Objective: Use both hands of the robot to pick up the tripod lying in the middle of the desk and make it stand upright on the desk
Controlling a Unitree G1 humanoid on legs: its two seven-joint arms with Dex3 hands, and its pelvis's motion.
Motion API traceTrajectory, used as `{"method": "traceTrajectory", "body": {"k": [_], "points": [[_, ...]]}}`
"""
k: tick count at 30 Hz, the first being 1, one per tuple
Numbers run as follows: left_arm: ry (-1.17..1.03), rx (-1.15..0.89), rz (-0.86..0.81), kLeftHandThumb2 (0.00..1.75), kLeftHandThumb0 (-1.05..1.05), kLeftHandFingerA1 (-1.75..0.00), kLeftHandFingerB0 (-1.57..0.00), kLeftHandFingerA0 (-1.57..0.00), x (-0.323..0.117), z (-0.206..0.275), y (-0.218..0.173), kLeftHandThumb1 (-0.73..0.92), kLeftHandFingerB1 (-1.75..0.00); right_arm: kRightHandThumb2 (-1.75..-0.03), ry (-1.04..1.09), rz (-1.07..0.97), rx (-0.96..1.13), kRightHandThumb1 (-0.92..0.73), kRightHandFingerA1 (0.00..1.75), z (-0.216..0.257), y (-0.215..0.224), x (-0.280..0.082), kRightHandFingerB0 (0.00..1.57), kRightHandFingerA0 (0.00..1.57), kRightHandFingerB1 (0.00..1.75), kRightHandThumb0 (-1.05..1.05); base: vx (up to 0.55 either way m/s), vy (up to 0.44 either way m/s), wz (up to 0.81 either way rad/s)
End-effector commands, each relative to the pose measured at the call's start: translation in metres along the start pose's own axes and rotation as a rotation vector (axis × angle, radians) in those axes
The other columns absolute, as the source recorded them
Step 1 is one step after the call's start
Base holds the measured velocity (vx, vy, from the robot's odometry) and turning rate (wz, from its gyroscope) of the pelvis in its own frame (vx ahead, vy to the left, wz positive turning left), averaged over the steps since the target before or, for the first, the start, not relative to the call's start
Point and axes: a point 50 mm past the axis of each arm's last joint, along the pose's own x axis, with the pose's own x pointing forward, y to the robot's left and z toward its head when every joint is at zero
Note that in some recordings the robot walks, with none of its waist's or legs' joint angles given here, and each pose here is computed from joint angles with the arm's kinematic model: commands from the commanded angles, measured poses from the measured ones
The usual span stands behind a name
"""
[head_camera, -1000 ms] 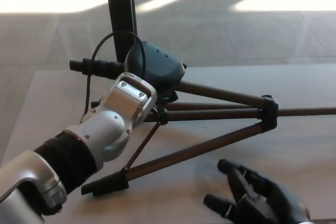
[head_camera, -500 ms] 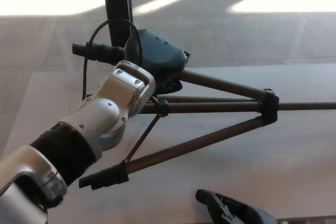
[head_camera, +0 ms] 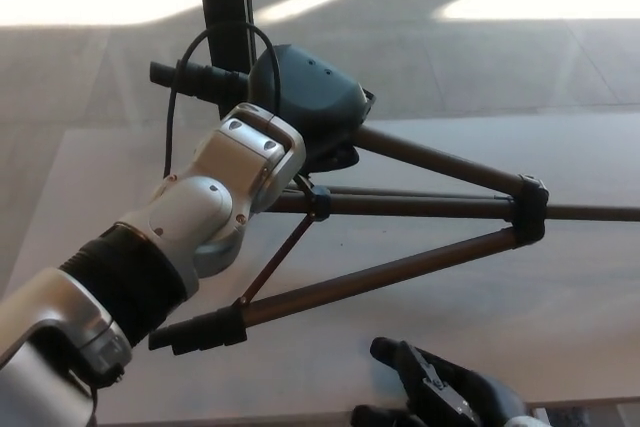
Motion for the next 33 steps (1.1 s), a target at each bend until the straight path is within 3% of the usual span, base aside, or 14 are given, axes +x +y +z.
{"method": "traceTrajectory", "body": {"k": [1, 2, 3, 5, 8, 10, 16, 19, 20, 23, 28, 31, 33], "points": [[0.019, 0.044, 0.101, 0.75, -0.29, -1.67, -0.81, -0.91, 0.003, -0.013, 0.039, 0.65, -0.96, -0.59, 0.112, 0.206, -0.037, -0.67, 0.96, -0.012, 0.064, -0.032, 0.60, 0.75, 0.62, -0.52, 0.00, 0.000, 0.00], [0.022, 0.048, 0.101, 0.78, -0.27, -1.71, -0.86, -1.00, 0.003, -0.014, 0.038, 0.63, -0.98, -0.59, 0.186, 0.175, -0.116, -0.66, 0.94, -0.030, 0.056, -0.045, 0.63, 0.76, 0.63, -0.53, 0.00, 0.000, 0.00], [0.025, 0.053, 0.099, 0.80, -0.28, -1.65, -0.81, -0.92, 0.003, -0.015, 0.037, 0.66, -0.96, -0.59, 0.257, 0.223, -0.132, -0.68, 1.00, -0.039, 0.049, -0.054, 0.54, 0.65, 0.64, -0.53, 0.00, 0.000, 0.00], [0.021, 0.051, 0.102, 0.70, -0.28, -1.67, -0.85, -0.94, 0.001, -0.016, 0.033, 0.59, -0.96, -0.59, 0.318, 0.227, -0.151, -0.68, 1.02, -0.052, 0.039, -0.066, 0.54, 0.64, 0.68, -0.52, 0.00, 0.000, 0.00], [0.020, 0.056, 0.106, 0.71, -0.30, -1.68, -0.83, -0.92, 0.001, -0.019, 0.030, 0.63, -0.96, -0.59, 0.360, 0.223, -0.158, -0.66, 1.00, -0.064, 0.031, -0.084, 0.54, 0.66, 0.67, -0.50, 0.00, 0.000, 0.00], [0.034, 0.061, 0.075, 0.66, -0.29, -1.68, -0.82, -0.91, 0.000, -0.020, 0.027, 0.62, -0.89, -0.58, 0.381, 0.256, -0.210, -0.62, 1.00, -0.075, 0.029, -0.102, 0.61, 0.78, 0.69, -0.53, 0.00, 0.000, 0.00], [0.021, 0.056, 0.078, 0.64, -0.32, -1.67, -0.83, -0.92, 0.000, -0.018, 0.026, 0.59, -0.85, -0.57, 0.402, 0.325, -0.203, -0.60, 1.01, -0.083, 0.030, -0.112, 0.58, 0.77, 0.69, -0.56, 0.00, 0.000, 0.00], [0.018, 0.076, 0.082, 0.67, -0.33, -1.67, -0.83, -0.93, 0.001, -0.016, 0.026, 0.61, -0.91, -0.58, 0.318, 0.277, -0.176, -0.64, 0.99, -0.076, 0.041, -0.114, 0.60, 0.78, 0.66, -0.57, 0.00, 0.000, 0.00], [0.019, 0.068, 0.086, 0.69, -0.31, -1.68, -0.81, -0.93, 0.001, -0.016, 0.027, 0.63, -0.89, -0.58, 0.309, 0.323, -0.135, -0.63, 1.03, -0.071, 0.041, -0.111, 0.54, 0.73, 0.70, -0.56, 0.00, 0.000, 0.00], [0.020, 0.065, 0.086, 0.73, -0.29, -1.66, -0.81, -0.91, 0.001, -0.018, 0.027, 0.65, -0.84, -0.57, 0.233, 0.329, -0.064, -0.60, 1.00, -0.052, 0.042, -0.102, 0.62, 0.80, 0.69, -0.56, 0.00, 0.000, 0.00], [0.019, 0.063, 0.077, 0.73, -0.30, -1.67, -0.82, -0.91, 0.000, -0.018, 0.024, 0.64, -0.90, -0.57, 0.149, 0.307, -0.053, -0.59, 0.97, -0.032, 0.041, -0.096, 0.67, 0.85, 0.66, -0.64, 0.00, 0.000, 0.00], [0.023, 0.059, 0.081, 0.70, -0.31, -1.69, -0.82, -0.91, 0.000, -0.019, 0.025, 0.63, -0.87, -0.58, 0.056, 0.293, 0.003, -0.62, 0.99, -0.010, 0.038, -0.090, 0.60, 0.75, 0.65, -0.64, 0.00, 0.000, 0.00], [0.021, 0.063, 0.096, 0.69, -0.30, -1.69, -0.83, -0.92, 0.000, -0.019, 0.025, 0.62, -0.91, -0.57, -0.002, 0.257, 0.030, -0.60, 0.97, 0.002, 0.037, -0.088, 0.63, 0.76, 0.61, -0.64, 0.00, 0.000, 0.00]]}}
